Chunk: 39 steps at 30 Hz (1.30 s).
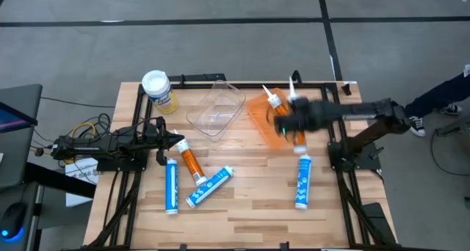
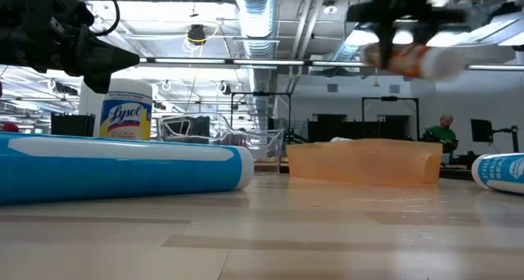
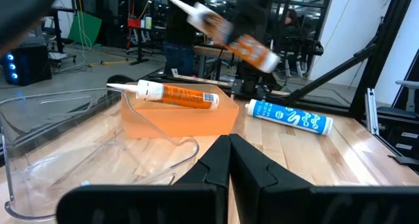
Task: Pick & place silicon tubes, Sealant and Lysol wipes
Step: Put the right orange sealant into the orange bin
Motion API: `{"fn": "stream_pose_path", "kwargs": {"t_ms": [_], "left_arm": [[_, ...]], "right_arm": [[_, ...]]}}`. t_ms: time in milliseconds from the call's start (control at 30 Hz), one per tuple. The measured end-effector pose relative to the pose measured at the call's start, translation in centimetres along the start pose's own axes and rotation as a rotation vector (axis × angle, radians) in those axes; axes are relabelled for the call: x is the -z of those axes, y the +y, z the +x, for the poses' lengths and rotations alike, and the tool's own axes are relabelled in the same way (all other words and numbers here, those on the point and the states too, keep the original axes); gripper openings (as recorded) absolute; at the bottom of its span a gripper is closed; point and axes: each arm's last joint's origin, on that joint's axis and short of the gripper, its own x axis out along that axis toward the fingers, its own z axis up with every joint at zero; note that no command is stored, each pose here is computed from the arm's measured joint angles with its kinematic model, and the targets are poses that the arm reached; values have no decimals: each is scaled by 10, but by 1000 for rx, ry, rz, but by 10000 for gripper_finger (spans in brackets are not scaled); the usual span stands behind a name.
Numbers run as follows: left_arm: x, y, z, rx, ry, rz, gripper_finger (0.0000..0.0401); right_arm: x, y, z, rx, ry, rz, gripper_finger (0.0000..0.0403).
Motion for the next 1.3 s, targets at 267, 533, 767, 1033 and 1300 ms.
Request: {"fn": "stream_pose_path", "kwargs": {"t_ms": [267, 533, 767, 1033, 1300], "left_arm": [[0, 0, 0, 1, 0, -1, 0], [0, 0, 0, 1, 0, -5, 0], [0, 0, 0, 1, 0, -54, 0], [0, -1, 0, 36, 7, -74, 0], [1, -2, 0, 58, 11, -79, 0]], "right_arm": [[-80, 8, 48, -108, -77, -183, 189], [-92, 36, 109, -55, 7, -445, 189], [-82, 58, 147, -35, 76, -557, 194], [-67, 71, 169, 7, 136, -604, 200], [-56, 71, 164, 48, 169, -558, 201]]}}
